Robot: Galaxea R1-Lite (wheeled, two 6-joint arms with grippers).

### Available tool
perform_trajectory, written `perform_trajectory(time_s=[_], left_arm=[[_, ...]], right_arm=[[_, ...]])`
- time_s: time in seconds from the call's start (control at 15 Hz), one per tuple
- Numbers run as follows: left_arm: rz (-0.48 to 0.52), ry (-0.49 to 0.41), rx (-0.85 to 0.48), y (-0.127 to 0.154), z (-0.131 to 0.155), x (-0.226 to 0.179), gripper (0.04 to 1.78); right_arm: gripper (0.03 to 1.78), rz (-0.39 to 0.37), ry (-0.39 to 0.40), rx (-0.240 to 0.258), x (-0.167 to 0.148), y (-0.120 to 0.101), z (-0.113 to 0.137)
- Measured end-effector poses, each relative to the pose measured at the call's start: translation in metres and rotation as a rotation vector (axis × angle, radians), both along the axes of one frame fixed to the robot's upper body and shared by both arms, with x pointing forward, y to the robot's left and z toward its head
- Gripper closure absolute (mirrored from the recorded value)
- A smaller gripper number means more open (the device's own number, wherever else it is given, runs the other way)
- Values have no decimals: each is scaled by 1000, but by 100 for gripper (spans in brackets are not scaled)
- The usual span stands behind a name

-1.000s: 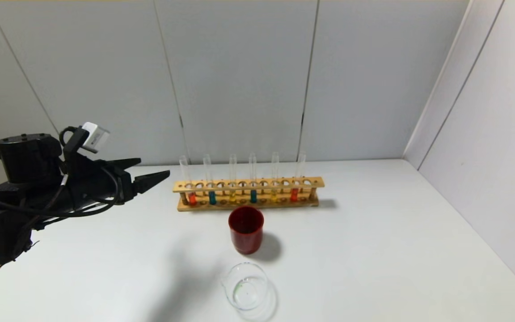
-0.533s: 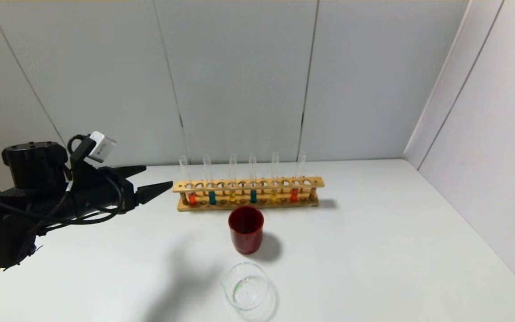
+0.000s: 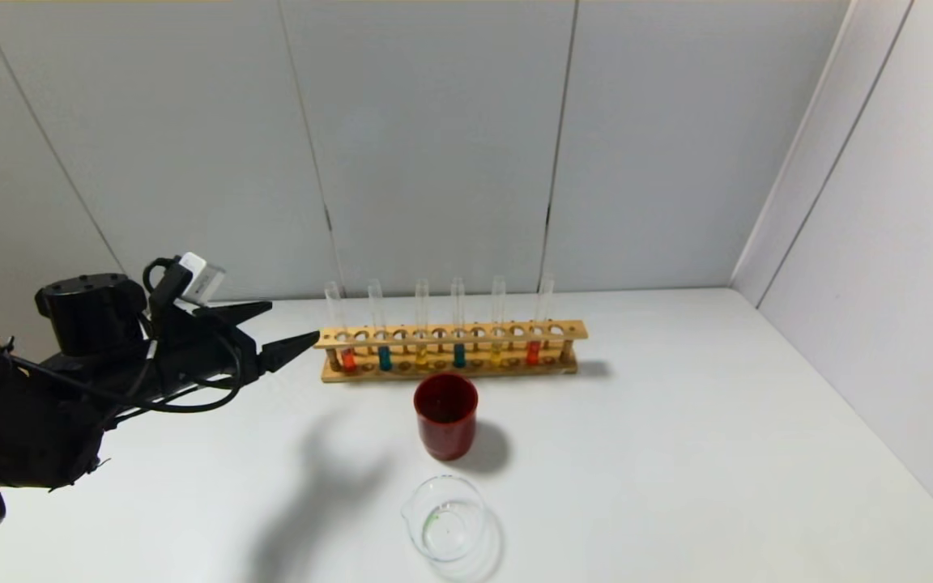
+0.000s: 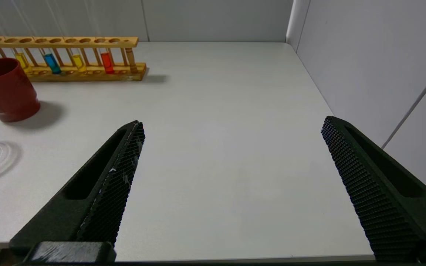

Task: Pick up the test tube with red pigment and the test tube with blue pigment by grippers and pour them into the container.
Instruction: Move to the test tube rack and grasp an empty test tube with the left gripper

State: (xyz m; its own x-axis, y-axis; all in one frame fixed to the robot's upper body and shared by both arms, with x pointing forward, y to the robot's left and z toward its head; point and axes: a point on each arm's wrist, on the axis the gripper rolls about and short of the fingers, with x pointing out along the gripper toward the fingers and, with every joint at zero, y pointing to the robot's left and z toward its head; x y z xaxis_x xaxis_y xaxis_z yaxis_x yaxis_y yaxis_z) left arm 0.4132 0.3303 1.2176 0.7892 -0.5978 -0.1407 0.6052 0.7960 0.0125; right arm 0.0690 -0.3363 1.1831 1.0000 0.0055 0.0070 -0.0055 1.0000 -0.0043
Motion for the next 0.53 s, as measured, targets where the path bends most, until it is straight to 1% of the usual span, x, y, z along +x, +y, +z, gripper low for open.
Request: perform_trajectory(time_s=[0.2,0.53], left_arm=[[-39,15,-13,-1,-9,8,7],[-44,25,-16,-1,-18,22,7]], right_arm=[[6,0,0,0,0,0,0],[6,0,0,0,0,0,0]])
